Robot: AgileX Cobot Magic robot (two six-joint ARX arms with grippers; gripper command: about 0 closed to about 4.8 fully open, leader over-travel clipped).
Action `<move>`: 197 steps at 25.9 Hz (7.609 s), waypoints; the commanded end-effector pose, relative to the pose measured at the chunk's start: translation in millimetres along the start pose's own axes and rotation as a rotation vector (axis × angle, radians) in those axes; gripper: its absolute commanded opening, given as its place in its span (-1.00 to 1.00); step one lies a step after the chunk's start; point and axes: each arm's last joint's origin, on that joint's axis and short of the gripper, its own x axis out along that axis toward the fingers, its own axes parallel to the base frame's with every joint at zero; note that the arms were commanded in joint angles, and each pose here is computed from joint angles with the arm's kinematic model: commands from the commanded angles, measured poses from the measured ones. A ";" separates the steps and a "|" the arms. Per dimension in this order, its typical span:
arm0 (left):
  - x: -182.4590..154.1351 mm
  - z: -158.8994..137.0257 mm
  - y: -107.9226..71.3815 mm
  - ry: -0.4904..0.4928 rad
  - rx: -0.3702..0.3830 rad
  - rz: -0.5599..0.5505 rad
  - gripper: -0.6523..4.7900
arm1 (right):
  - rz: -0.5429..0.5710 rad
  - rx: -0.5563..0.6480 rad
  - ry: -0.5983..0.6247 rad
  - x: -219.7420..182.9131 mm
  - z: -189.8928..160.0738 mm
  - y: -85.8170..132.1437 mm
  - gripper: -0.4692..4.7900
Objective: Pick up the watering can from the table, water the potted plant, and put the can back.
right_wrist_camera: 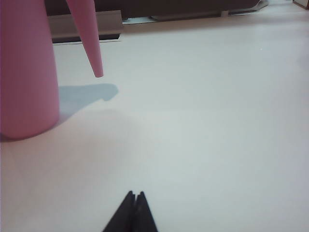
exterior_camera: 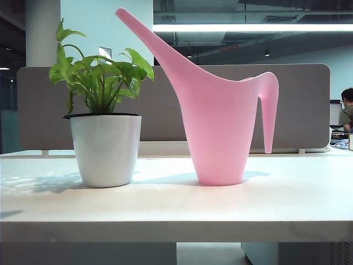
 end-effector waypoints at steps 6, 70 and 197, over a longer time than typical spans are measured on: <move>-0.7 2.0 2.7 -0.013 -0.001 0.017 -0.75 | 0.120 0.141 -0.260 -7.5 34.9 5.0 -0.84; -1.4 2.0 2.6 -0.015 -0.001 0.017 -0.75 | 0.253 -0.278 -0.337 235.1 181.1 38.2 -0.85; -33.9 -69.9 23.7 -0.078 -0.058 0.220 -0.75 | 0.182 0.045 -0.182 33.0 55.3 38.2 -0.83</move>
